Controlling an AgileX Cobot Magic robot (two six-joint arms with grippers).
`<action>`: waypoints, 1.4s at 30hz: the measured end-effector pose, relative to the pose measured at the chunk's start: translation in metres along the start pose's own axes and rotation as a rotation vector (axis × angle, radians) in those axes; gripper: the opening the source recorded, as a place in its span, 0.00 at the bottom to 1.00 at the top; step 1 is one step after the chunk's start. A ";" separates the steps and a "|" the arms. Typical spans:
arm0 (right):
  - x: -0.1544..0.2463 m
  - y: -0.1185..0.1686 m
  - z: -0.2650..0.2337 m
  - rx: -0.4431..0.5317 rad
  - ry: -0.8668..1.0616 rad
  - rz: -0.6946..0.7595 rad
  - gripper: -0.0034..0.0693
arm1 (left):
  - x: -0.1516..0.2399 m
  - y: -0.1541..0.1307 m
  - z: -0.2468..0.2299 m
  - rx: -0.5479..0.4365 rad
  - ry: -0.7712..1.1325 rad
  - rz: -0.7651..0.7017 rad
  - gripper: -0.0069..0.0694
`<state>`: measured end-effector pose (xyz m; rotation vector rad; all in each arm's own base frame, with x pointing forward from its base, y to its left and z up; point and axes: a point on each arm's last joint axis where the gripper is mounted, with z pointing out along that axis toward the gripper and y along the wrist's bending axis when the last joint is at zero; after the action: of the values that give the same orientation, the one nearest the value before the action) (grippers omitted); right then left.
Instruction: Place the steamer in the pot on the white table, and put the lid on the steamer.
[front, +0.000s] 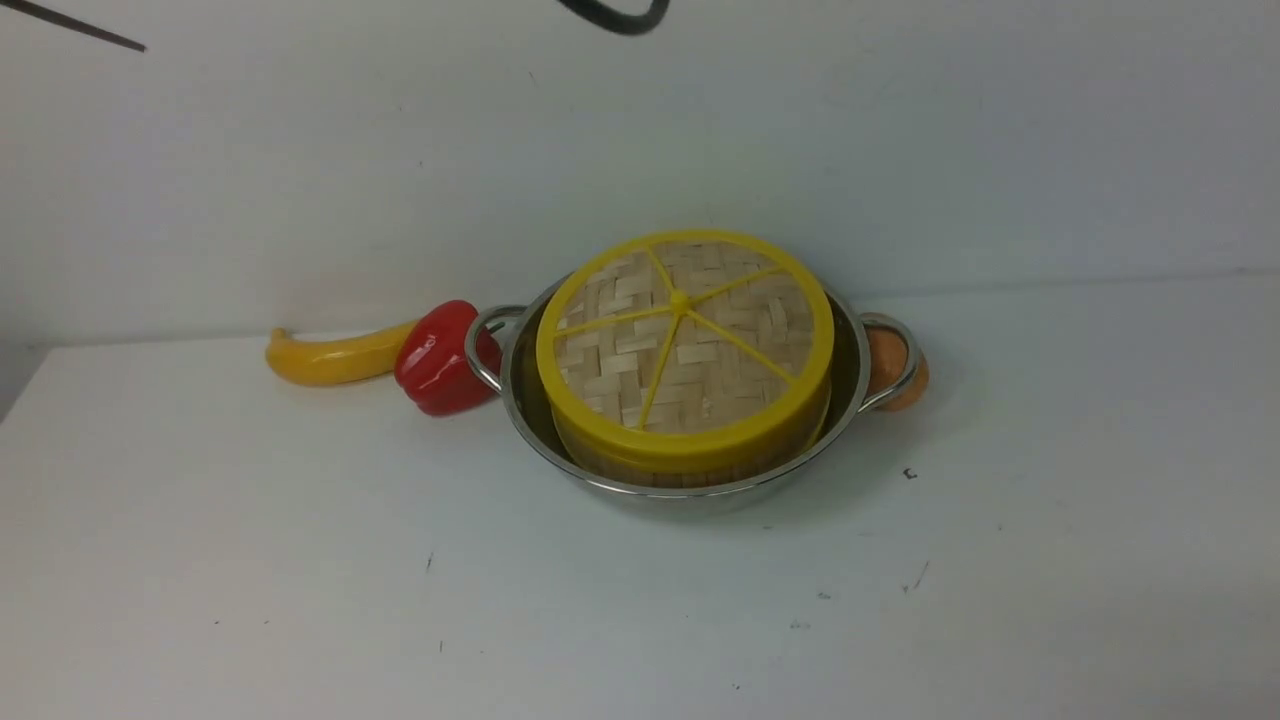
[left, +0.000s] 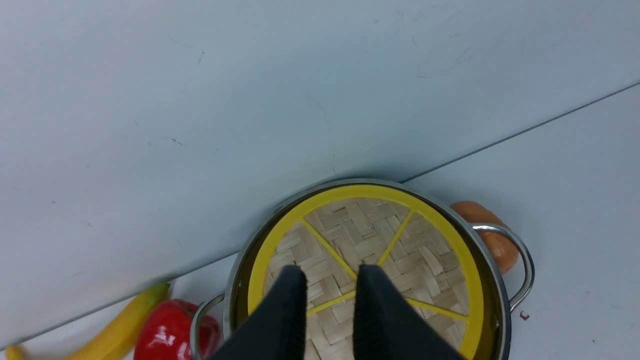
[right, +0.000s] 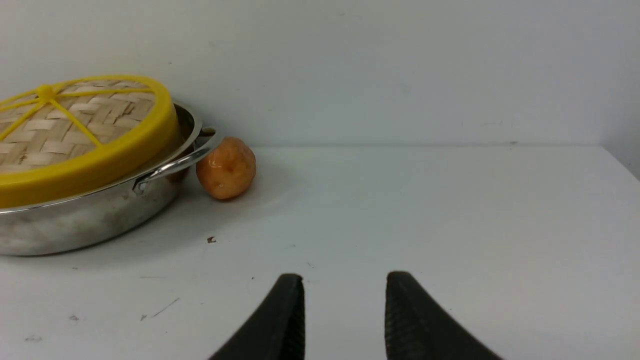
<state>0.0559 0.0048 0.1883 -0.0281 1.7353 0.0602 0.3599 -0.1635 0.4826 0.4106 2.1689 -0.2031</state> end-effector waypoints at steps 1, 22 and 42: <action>0.000 0.000 0.000 0.000 0.000 0.000 0.38 | 0.000 0.000 0.000 0.000 0.002 0.000 0.24; 0.000 0.000 0.000 0.000 -0.004 0.000 0.38 | 0.130 0.048 -0.094 -0.123 -0.207 -0.018 0.23; 0.000 0.000 0.000 0.000 -0.004 0.000 0.38 | 0.413 0.047 -0.114 -0.421 -0.503 -0.023 0.29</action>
<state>0.0556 0.0048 0.1885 -0.0282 1.7318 0.0601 0.0655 0.0029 0.2162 0.0773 1.6615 0.1297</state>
